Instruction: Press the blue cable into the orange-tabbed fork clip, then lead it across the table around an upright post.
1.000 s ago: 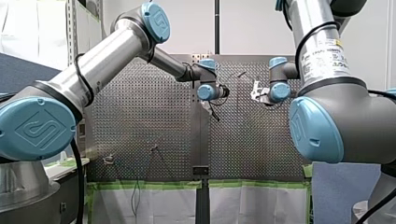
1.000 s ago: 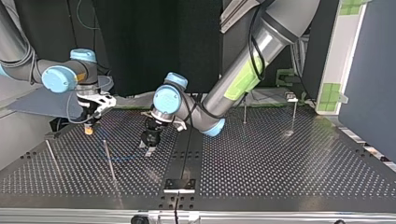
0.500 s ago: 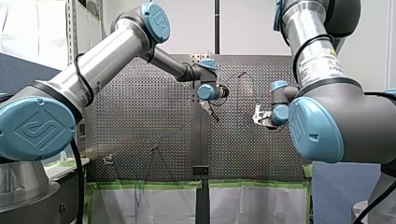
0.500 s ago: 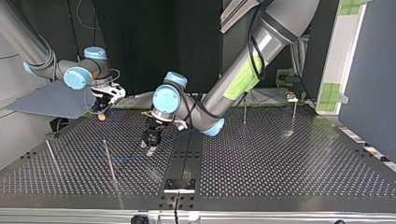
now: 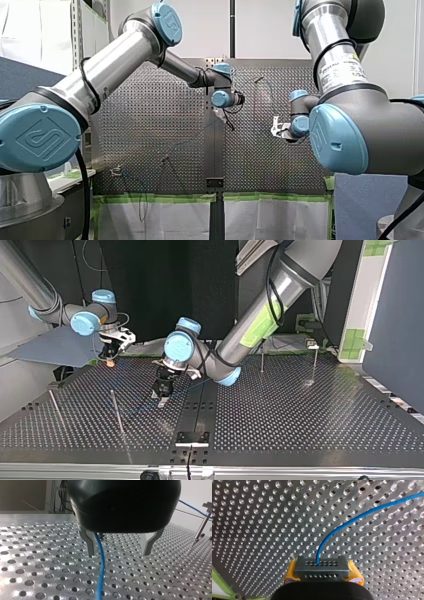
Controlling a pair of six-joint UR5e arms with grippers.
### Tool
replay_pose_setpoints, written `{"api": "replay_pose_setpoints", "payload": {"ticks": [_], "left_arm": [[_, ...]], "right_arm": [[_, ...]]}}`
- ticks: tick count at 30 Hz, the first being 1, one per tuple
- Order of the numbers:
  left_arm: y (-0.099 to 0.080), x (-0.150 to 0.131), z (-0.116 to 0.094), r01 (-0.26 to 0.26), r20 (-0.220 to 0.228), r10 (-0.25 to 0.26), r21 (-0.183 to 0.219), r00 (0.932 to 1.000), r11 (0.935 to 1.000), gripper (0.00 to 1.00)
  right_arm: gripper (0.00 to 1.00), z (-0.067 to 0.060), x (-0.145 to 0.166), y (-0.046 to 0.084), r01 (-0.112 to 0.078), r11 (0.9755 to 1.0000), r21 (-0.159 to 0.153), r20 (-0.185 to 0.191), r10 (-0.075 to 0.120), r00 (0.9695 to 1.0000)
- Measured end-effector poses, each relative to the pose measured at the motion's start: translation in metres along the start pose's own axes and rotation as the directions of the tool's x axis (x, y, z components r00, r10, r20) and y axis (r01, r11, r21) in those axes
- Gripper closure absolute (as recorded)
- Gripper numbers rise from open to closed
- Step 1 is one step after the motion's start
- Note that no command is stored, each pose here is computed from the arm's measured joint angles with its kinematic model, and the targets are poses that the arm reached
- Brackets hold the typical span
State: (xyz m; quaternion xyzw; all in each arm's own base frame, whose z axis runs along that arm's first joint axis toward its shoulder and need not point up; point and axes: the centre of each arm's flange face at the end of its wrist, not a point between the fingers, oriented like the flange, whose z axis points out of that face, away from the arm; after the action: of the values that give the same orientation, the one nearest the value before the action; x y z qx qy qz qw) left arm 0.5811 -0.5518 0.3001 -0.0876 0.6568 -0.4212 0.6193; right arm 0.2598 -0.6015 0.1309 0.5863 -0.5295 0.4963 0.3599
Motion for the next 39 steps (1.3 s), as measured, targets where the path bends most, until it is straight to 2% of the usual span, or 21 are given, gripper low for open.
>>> {"api": "replay_pose_setpoints", "payload": {"ticks": [7, 15, 26, 33, 39], "left_arm": [[0.002, -0.001, 0.000, 0.000, 0.000, 0.000, -0.004, 1.0000, 1.0000, 0.11], [0.003, -0.001, 0.001, 0.000, 0.000, 0.000, -0.005, 1.0000, 1.0000, 0.11], [0.006, -0.004, 0.002, -0.002, 0.003, 0.002, -0.009, 1.0000, 1.0000, 0.11], [0.007, -0.005, 0.002, -0.002, 0.003, 0.002, -0.010, 1.0000, 0.9999, 0.11], [0.008, -0.006, 0.003, -0.004, 0.004, 0.004, -0.012, 1.0000, 0.9999, 0.11]], "right_arm": [[1.00, 0.005, -0.033, 0.006, 0.016, 0.9995, -0.027, 0.042, -0.015, 0.9990], [1.00, 0.012, -0.078, 0.010, 0.022, 0.9991, -0.036, 0.096, -0.018, 0.9952], [1.00, 0.014, -0.095, 0.013, 0.028, 0.9985, -0.048, 0.101, -0.023, 0.9946], [1.00, 0.017, -0.130, 0.018, 0.035, 0.9976, -0.059, 0.133, -0.027, 0.9908], [1.00, 0.023, -0.169, 0.024, 0.030, 0.9975, -0.063, 0.141, -0.020, 0.9899]]}}
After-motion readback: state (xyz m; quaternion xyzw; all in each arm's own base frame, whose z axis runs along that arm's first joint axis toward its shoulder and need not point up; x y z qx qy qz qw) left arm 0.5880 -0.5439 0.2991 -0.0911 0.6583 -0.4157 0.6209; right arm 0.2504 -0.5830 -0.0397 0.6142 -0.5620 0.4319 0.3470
